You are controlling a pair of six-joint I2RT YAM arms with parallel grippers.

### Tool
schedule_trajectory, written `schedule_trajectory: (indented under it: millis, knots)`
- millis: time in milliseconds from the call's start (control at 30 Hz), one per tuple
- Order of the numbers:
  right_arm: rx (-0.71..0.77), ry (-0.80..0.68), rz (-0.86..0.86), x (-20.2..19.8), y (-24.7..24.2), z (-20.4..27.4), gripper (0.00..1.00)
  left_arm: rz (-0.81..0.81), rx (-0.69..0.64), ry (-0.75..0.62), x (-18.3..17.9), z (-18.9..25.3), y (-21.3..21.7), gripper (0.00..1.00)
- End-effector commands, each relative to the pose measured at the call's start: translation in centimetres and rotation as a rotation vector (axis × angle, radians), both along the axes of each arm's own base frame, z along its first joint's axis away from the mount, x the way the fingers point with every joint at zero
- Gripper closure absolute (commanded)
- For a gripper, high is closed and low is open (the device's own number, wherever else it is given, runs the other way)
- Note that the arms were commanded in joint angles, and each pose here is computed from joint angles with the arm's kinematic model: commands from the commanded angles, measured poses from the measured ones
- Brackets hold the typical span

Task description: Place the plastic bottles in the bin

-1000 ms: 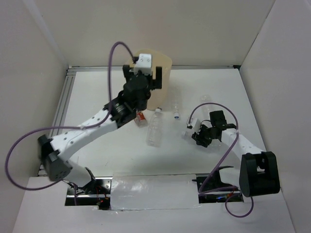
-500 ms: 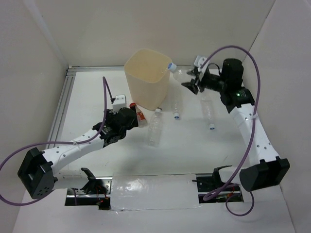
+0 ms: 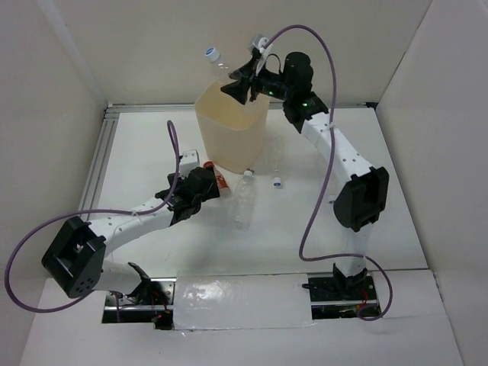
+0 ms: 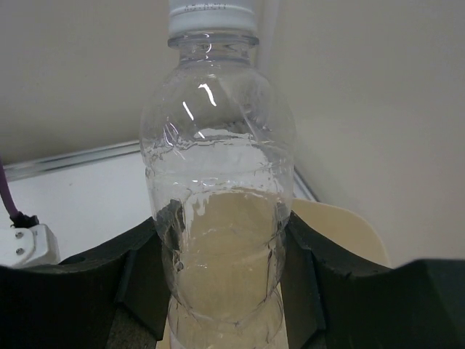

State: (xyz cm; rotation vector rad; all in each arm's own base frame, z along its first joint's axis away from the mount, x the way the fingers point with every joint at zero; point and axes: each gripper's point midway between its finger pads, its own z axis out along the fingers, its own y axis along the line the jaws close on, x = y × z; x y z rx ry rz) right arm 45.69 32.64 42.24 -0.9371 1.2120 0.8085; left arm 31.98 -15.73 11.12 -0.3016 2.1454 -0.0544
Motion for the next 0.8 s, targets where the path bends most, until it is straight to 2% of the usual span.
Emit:
schedule_trajectory:
  millis: [0, 33, 100, 133, 200, 333, 367, 433, 467, 500, 567, 600, 667, 733, 767]
  knots:
    - [0.093, -0.025, 0.025, 0.5, 1.5, 2.9, 0.78, 0.019, -0.093, -0.06, 1.7, 0.8, -1.4, 0.0]
    - [0.088, 0.011, 0.017, 1.7, 1.9, 1.3, 0.71, 0.029, -0.102, -0.071, 2.2, 1.1, -1.3, 0.0]
    - [0.083, 0.054, 0.002, 2.7, 2.2, 0.2, 0.39, 0.04, -0.101, -0.072, 2.9, 0.9, -1.3, 0.0]
    - [0.085, 0.072, -0.02, 3.6, 1.8, -0.4, 0.16, 0.055, -0.106, -0.059, 3.5, 0.4, -1.2, 0.0]
    - [0.083, 0.081, -0.045, 4.2, 1.0, -0.6, 0.0, 0.055, -0.114, -0.054, 4.0, 0.1, -1.4, 0.0]
    - [0.094, 0.099, -0.101, 4.7, -2.4, 0.7, 0.0, 0.022, -0.138, -0.056, 5.4, -0.2, -3.1, 0.0]
    - [0.097, 0.085, -0.12, 4.4, -4.3, 1.9, 0.0, 0.016, -0.133, -0.04, 5.7, -0.9, -3.5, 0.0]
    - [0.072, 0.137, -0.12, 3.8, -6.1, 0.5, 0.0, 0.008, -0.144, -0.044, 6.4, -1.1, -4.2, 0.0]
    - [0.069, 0.113, -0.14, 3.0, -8.0, 1.6, 0.0, 0.007, -0.151, -0.039, 6.8, -1.2, -4.3, 0.0]
    - [0.034, 0.177, -0.146, 2.6, -8.8, -1.1, 0.0, -0.001, -0.152, -0.029, 6.9, -1.9, -4.6, 0.0]
    - [-0.001, 0.143, -0.161, 0.7, -10.9, -0.9, 0.0, -0.015, -0.17, -0.032, 7.2, -1.9, -5.2, 0.0]
    - [-0.028, 0.201, -0.166, 0.2, -11.6, -3.7, 0.0, -0.026, -0.172, -0.018, 7.1, -2.3, -5.4, 0.0]
    - [-0.053, 0.215, -0.188, -0.9, -13.2, -5.2, 0.0, -0.011, -0.159, 0.005, 7.4, -3.3, -5.5, 0.01]
    - [-0.077, 0.242, -0.194, -3.0, -14.2, -7.1, 0.0, 0.015, -0.143, 0.038, 7.0, -4.5, -5.0, 0.05]
    - [-0.102, 0.24, -0.193, -3.7, -14.4, -8.1, 0.0, 0.026, -0.143, 0.055, 6.8, -5.2, -4.9, 0.1]
